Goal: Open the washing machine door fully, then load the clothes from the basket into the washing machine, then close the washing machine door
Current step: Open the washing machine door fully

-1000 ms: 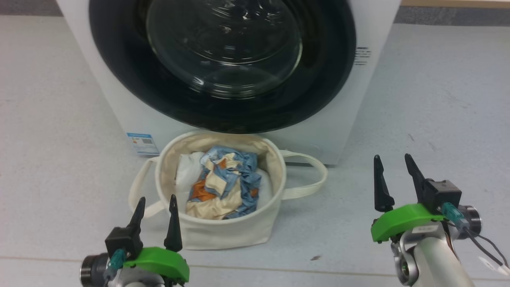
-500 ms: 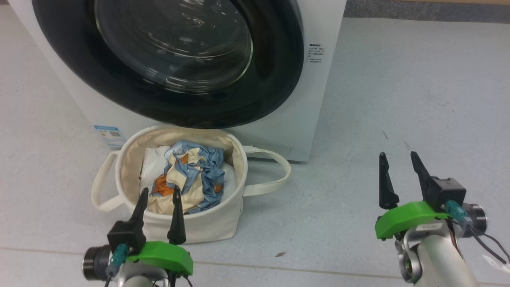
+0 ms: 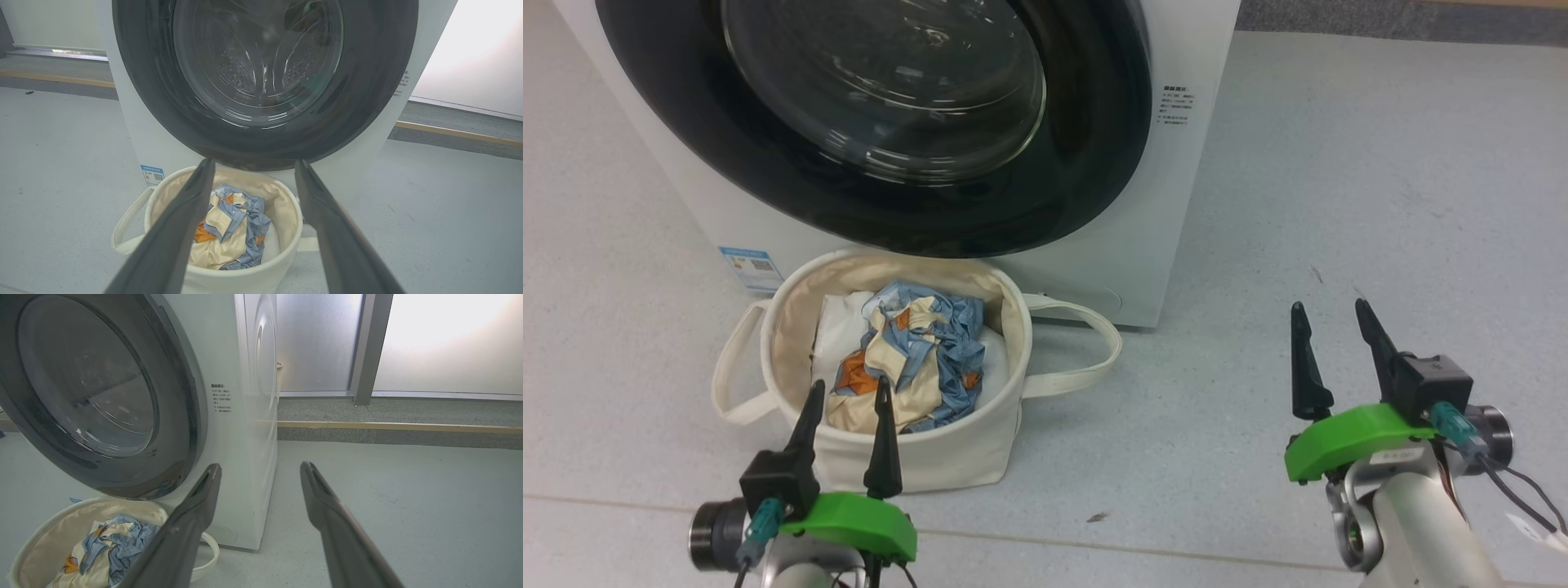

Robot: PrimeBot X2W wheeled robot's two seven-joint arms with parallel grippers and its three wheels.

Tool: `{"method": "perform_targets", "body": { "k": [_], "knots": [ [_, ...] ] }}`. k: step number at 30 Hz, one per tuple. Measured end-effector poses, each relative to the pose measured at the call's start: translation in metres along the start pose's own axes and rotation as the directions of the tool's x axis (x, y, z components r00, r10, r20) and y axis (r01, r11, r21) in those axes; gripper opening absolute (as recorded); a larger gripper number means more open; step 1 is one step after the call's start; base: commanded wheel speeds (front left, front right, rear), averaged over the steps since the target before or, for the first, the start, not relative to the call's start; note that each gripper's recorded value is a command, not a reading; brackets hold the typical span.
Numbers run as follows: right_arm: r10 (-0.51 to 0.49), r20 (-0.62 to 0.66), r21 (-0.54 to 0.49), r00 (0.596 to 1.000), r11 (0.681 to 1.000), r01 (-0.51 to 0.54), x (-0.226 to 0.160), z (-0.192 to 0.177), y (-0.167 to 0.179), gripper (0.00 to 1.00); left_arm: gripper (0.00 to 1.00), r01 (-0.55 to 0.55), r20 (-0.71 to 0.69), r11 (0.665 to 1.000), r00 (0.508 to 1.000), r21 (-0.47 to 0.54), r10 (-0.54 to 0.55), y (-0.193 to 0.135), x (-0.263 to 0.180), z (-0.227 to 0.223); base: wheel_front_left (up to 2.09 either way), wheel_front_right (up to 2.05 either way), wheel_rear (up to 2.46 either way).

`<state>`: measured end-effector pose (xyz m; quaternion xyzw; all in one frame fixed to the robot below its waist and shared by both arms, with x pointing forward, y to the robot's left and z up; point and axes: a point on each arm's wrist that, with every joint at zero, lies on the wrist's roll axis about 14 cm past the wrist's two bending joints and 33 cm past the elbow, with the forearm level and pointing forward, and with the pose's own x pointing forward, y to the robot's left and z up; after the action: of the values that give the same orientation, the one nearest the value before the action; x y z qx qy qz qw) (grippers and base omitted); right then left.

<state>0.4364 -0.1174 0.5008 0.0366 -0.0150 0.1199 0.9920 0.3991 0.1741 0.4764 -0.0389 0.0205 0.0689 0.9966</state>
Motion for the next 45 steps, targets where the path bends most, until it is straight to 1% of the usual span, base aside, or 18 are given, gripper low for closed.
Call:
{"method": "perform_targets", "body": {
  "k": [5, 6, 7, 8, 12, 14, 20, 24, 25, 28, 29, 30, 31, 34, 38, 41, 42, 45],
  "knots": [
    [0.0, -0.001, 0.014, 1.0, 1.0, 0.0, 0.001, -0.001, 0.0, 1.0, 1.0, -0.001, -0.005, 1.0, 1.0, 0.001, 0.001, 0.001, 0.0, -0.002, 0.0, 0.0, 0.0],
    [0.001, -0.002, 0.019, 1.0, 1.0, -0.001, 0.001, -0.002, 0.001, 0.81, 1.0, -0.002, -0.008, 1.0, 1.0, 0.001, 0.002, 0.001, 0.001, -0.003, 0.0, 0.0, 0.0],
    [0.002, -0.003, 0.023, 1.0, 1.0, -0.002, 0.002, -0.003, 0.001, 0.15, 1.0, -0.002, -0.011, 1.0, 1.0, 0.002, 0.002, 0.001, 0.001, -0.004, 0.0, 0.0, 0.0],
    [0.002, -0.003, 0.032, 1.0, 0.999, -0.002, 0.003, -0.003, 0.001, 0.0, 1.0, -0.002, -0.015, 1.0, 1.0, 0.002, 0.002, 0.001, 0.002, -0.005, 0.0, 0.0, 0.0],
    [-0.003, 0.024, 0.082, 1.0, 0.997, 0.001, 0.012, 0.003, 0.001, 0.0, 1.0, -0.002, -0.014, 1.0, 1.0, 0.003, 0.002, 0.0, 0.007, -0.005, 0.0, 0.0, 0.0],
    [-0.014, 0.04, 0.144, 0.999, 0.99, 0.008, 0.017, 0.007, 0.0, 0.0, 1.0, -0.003, -0.016, 1.0, 1.0, 0.005, 0.003, 0.001, 0.01, -0.006, 0.0, 0.0, 0.0],
    [-0.067, 0.049, 0.385, 0.997, 0.922, 0.043, 0.034, 0.005, -0.007, 0.0, 1.0, -0.011, -0.036, 1.0, 0.999, 0.009, 0.011, 0.003, 0.014, -0.013, 0.0, 0.0, 0.0],
    [-0.098, 0.034, 0.585, 0.995, 0.809, 0.06, 0.055, 0.001, -0.007, 0.0, 1.0, -0.014, -0.045, 1.0, 0.999, 0.008, 0.015, 0.004, 0.02, -0.017, 0.0, 0.0, 0.0],
    [-0.103, 0.019, 0.638, 0.994, 0.767, 0.068, 0.06, 0.0, -0.008, 0.0, 1.0, -0.014, -0.049, 1.0, 0.999, 0.005, 0.014, 0.004, 0.021, -0.019, 0.0, 0.0, 0.0],
    [-0.1, -0.038, 0.811, 0.994, 0.578, 0.089, 0.078, -0.003, -0.013, 0.0, 1.0, -0.01, -0.06, 1.0, 0.998, 0.0, 0.01, 0.002, 0.024, -0.023, 0.0, 0.0, 0.0],
    [-0.087, -0.045, 0.848, 0.995, 0.523, 0.084, 0.084, -0.002, -0.013, 0.0, 1.0, -0.009, -0.065, 1.0, 0.998, -0.003, 0.009, 0.001, 0.025, -0.025, 0.0, 0.0, 0.0],
    [-0.067, -0.048, 0.872, 0.997, 0.484, 0.075, 0.091, 0.001, -0.011, 0.0, 1.0, -0.01, -0.07, 1.0, 0.997, -0.005, 0.01, 0.001, 0.026, -0.027, 0.0, 0.0, 0.0],
    [-0.067, -0.048, 0.872, 0.997, 0.484, 0.075, 0.091, 0.001, -0.011, 0.0, 1.0, -0.01, -0.07, 1.0, 0.997, -0.005, 0.01, 0.001, 0.026, -0.027, 0.0, 0.0, 0.0],
    [0.006, -0.046, 0.92, 0.999, 0.39, 0.04, 0.112, 0.008, -0.009, 0.0, 1.0, -0.016, -0.087, 1.0, 0.996, -0.003, 0.016, 0.002, 0.031, -0.034, 0.0, 0.0, 0.0],
    [0.147, -0.03, 0.97, 0.989, 0.243, -0.006, 0.138, 0.014, 0.0, 0.0, 1.0, -0.006, -0.091, 1.0, 0.996, -0.012, 0.004, -0.003, 0.045, -0.038, 0.0, 0.0, 0.0],
    [0.191, -0.015, 0.983, 0.981, 0.185, -0.021, 0.156, 0.013, -0.005, 0.0, 1.0, -0.012, -0.086, 1.0, 0.996, -0.014, 0.011, -0.004, 0.059, -0.039, 0.0, 0.0, 0.0],
    [0.203, 0.0, 0.989, 0.979, 0.142, -0.03, 0.167, 0.011, -0.009, 0.0, 1.0, -0.014, -0.094, 1.0, 0.995, -0.014, 0.013, -0.003, 0.065, -0.044, 0.0, 0.0, 0.0],
    [0.225, 0.024, 0.997, 0.974, 0.069, -0.041, 0.181, 0.008, -0.008, 0.0, 1.0, -0.023, -0.121, 1.0, 0.992, -0.011, 0.022, -0.001, 0.069, -0.056, 0.0, 0.0, 0.0]
  ]
}}
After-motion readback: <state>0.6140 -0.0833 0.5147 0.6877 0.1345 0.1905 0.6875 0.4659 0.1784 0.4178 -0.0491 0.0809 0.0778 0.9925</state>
